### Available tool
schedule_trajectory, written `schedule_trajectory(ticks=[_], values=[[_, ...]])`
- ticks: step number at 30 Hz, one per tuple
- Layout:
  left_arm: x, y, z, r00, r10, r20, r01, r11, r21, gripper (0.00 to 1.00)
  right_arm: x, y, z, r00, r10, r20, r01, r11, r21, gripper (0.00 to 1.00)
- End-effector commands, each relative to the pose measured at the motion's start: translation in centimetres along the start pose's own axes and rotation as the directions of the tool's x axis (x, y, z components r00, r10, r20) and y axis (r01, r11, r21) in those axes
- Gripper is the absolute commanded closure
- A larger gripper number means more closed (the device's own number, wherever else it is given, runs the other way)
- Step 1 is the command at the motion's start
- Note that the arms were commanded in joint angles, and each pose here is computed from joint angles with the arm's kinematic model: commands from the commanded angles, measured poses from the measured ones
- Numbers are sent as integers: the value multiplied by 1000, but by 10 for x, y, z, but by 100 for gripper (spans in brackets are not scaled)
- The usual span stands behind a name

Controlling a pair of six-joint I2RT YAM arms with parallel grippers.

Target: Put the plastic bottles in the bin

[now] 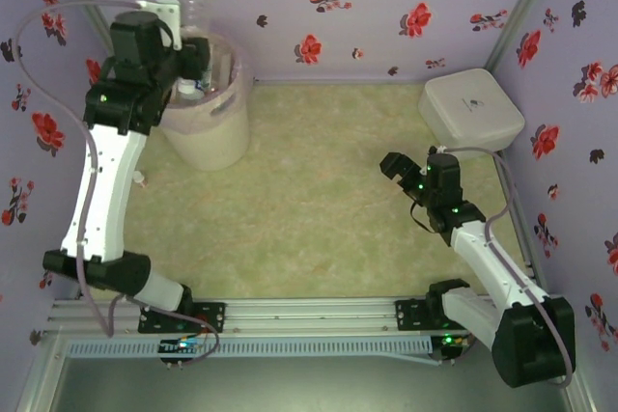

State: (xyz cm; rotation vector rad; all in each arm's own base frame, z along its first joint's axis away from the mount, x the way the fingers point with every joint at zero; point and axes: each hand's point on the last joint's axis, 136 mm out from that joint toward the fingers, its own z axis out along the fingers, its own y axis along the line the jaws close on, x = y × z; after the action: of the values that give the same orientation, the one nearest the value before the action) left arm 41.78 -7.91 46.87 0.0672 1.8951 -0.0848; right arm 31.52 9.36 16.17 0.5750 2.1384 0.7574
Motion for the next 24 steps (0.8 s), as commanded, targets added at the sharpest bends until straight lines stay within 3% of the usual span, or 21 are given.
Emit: schedule_trajectory(ticks=[1, 7, 14, 18, 21, 24], values=[[11, 40, 39, 999, -25, -48, 20, 995, -99, 56, -3, -6, -7, 1000, -3, 30, 3, 1000, 17, 2], [22, 94, 87, 989, -108, -97, 92, 983, -162, 57, -2, -5, -11, 1000, -7, 30, 6, 1000, 15, 2], [61, 100, 109, 974, -133, -182, 104, 981, -162, 55, -2, -8, -13, 999, -8, 41, 7, 1000, 22, 2], [76, 99, 110, 968, -135, -211, 103, 983, -155, 39, -2, -7, -12, 999, -15, 33, 14, 1000, 25, 3], [69, 99, 103, 973, -124, -194, 95, 984, -152, 21, -4, -6, -12, 999, -22, 34, 21, 999, 30, 3], [57, 103, 99, 978, -117, -170, 89, 982, -164, 12, -5, -6, -12, 999, -21, 38, 20, 999, 33, 3]])
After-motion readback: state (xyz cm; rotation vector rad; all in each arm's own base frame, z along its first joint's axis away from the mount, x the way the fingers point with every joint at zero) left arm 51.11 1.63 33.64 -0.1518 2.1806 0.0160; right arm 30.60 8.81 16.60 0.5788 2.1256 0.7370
